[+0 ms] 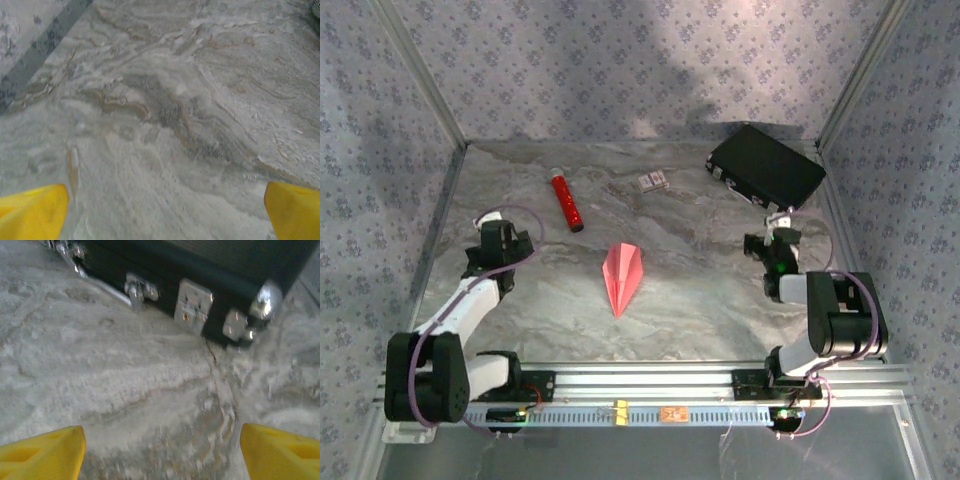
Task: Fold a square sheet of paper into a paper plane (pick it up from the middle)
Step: Reset both arms
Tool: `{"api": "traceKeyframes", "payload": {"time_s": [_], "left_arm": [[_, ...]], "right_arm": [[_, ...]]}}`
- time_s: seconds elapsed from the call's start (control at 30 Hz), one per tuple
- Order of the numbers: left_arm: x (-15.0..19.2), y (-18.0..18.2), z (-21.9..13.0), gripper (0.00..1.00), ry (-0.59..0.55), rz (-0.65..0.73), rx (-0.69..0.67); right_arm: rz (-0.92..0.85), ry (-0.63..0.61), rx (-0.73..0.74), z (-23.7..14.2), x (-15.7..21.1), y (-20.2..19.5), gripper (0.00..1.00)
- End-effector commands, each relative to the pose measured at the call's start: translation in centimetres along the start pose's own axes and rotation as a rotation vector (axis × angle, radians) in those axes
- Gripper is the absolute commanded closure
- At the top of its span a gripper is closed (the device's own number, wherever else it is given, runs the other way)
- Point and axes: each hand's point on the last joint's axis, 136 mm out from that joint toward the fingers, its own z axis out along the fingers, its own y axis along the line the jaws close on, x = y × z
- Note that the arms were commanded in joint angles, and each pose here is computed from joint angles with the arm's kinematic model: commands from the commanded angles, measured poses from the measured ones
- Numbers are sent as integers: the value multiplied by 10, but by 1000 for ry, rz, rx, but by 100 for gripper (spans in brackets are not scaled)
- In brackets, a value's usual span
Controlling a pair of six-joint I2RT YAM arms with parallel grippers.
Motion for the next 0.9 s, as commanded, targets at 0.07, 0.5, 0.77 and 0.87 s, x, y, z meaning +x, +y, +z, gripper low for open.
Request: {"api": "traceKeyframes", "payload": {"time_s": [0.07, 0.5, 0.77, 0.87], "left_arm": [[-15, -17, 26, 0, -116, 63, 76], [-21, -41, 47, 0, -280, 56, 252], [-20, -32, 48, 0, -275, 39, 181], [-20, -32, 47, 0, -276, 38, 180]], "right_arm": [[33, -95, -23, 5, -33, 2, 1], [19, -106, -6, 5, -34, 3, 1], [21, -107, -9, 4, -34, 3, 1], [21, -107, -10, 4, -35, 3, 1]]}}
